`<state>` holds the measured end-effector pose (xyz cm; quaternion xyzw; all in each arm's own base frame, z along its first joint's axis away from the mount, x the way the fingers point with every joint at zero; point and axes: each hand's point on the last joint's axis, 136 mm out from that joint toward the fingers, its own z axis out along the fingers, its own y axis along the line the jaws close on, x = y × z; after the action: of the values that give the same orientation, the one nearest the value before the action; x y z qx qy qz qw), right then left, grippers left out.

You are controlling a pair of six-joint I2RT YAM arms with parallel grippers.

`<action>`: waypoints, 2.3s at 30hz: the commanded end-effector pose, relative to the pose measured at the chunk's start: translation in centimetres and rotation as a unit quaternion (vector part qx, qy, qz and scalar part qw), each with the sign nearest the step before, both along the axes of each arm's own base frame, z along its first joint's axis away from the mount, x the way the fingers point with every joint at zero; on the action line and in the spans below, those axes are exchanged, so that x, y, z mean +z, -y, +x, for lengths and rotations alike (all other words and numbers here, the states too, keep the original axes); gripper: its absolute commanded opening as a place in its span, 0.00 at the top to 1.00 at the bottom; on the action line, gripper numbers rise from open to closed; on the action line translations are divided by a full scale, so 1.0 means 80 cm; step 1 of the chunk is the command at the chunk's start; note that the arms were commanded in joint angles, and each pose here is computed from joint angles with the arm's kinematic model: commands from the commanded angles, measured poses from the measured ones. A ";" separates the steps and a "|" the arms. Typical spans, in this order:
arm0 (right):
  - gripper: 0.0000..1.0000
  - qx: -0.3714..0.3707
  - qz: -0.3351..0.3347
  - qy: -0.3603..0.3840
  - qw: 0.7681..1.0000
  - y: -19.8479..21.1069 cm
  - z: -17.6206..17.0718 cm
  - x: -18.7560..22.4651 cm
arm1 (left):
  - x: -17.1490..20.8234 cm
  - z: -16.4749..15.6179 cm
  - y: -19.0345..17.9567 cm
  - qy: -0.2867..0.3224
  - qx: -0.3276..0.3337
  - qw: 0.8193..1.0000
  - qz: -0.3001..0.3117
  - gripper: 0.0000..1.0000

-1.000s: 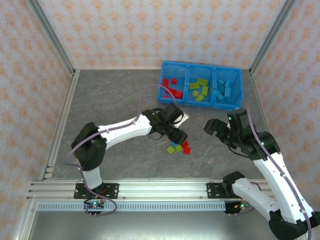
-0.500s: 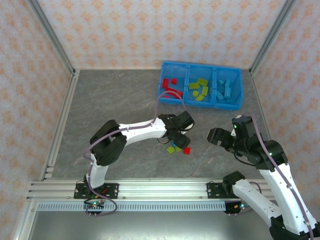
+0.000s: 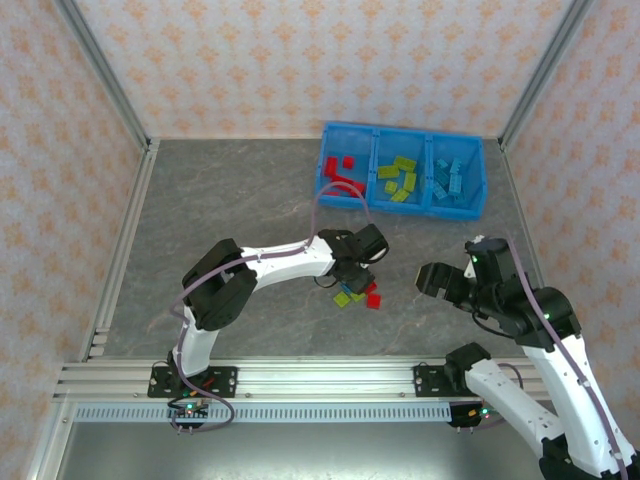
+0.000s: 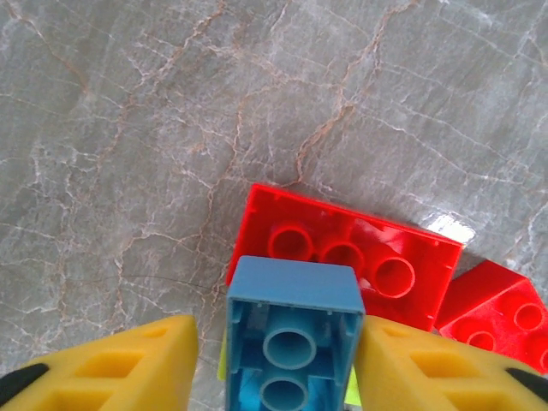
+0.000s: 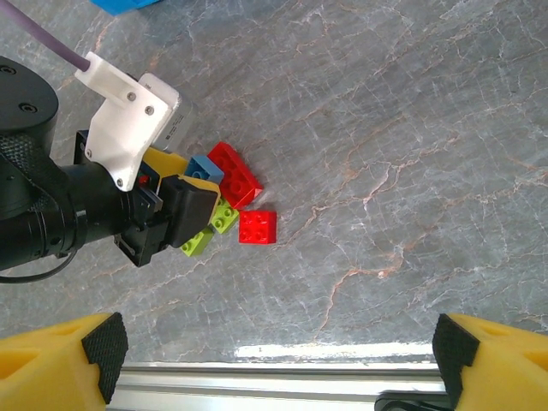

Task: Sort the legos into containers by color

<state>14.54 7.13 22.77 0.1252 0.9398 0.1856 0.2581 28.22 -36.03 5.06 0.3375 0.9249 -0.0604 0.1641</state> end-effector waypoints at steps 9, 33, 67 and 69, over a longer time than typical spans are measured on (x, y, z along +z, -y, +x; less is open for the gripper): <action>0.06 0.004 -0.001 -0.008 1.000 0.002 -0.009 -0.006 | -0.008 -0.014 -0.002 -0.026 -0.004 1.000 0.004 0.62; 0.08 -0.272 0.095 0.096 0.953 0.045 0.061 0.055 | 0.257 0.174 0.217 0.195 0.077 0.924 -0.320 0.70; 0.07 -0.257 0.011 0.062 0.964 0.065 0.040 0.036 | 0.386 0.282 0.176 0.379 0.151 0.795 -0.448 0.06; 0.06 -0.229 0.010 0.041 0.972 0.048 0.051 0.031 | 0.417 0.269 0.158 0.388 0.147 0.784 -0.462 0.07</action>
<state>17.87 2.68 25.37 0.3525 0.8560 0.1511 0.3466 53.23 -51.10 25.27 0.0688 0.7503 -0.2738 0.5978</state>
